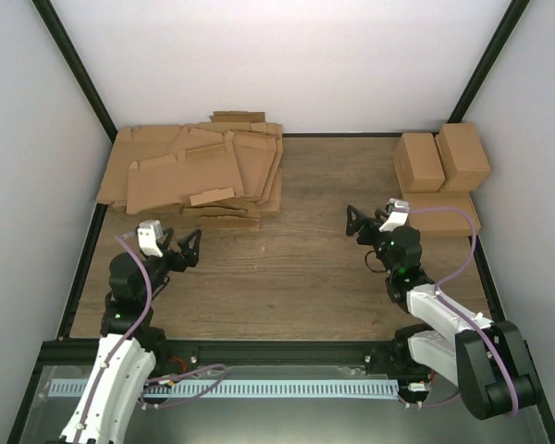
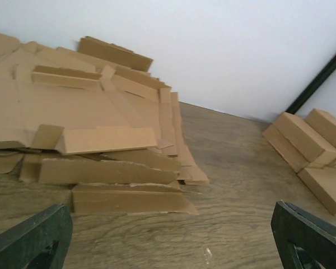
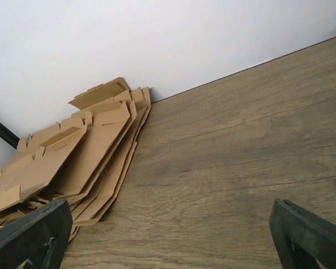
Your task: Fold the paper box
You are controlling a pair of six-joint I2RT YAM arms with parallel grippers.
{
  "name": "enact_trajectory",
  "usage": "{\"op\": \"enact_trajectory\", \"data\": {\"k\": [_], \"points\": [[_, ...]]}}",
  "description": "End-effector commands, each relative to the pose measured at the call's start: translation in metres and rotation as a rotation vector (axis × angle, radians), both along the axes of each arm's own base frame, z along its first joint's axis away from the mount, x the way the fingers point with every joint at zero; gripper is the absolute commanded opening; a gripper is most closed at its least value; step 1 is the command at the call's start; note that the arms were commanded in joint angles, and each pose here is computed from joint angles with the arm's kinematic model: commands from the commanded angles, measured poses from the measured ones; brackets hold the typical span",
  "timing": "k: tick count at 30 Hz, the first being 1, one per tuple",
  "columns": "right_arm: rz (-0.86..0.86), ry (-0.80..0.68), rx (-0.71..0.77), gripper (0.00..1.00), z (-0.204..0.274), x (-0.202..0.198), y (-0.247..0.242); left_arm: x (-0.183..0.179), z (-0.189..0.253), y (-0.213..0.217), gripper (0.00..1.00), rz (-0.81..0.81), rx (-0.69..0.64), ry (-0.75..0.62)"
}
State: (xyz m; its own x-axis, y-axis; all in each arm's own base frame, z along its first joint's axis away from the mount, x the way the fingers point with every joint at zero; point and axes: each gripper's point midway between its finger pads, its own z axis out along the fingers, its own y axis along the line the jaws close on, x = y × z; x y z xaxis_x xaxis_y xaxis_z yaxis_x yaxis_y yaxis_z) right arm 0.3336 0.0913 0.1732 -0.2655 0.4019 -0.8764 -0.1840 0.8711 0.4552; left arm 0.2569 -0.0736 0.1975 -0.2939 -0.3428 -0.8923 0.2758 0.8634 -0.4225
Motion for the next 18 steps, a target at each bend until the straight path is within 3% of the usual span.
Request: {"op": "enact_trajectory", "data": {"k": [1, 9, 14, 18], "points": [[-0.007, -0.024, 0.0, 1.0, 0.008, 0.002, 0.001, -0.009, 0.019, -0.034, 1.0, -0.209, -0.014, -0.099], [0.206, 0.012, 0.004, 1.0, 0.004, 0.012, 0.041, 0.003, 0.044, -0.045, 1.0, -0.217, -0.03, -0.105], [0.191, 0.022, 0.002, 1.0, 0.002, 0.014, 0.039, 0.027, 0.04, -0.011, 1.0, 0.025, -0.096, -0.027], [0.196, 0.042, 0.003, 1.0, -0.002, 0.017, 0.04, 0.052, 0.046, -0.013, 1.0, 0.04, -0.062, 0.021]]}}
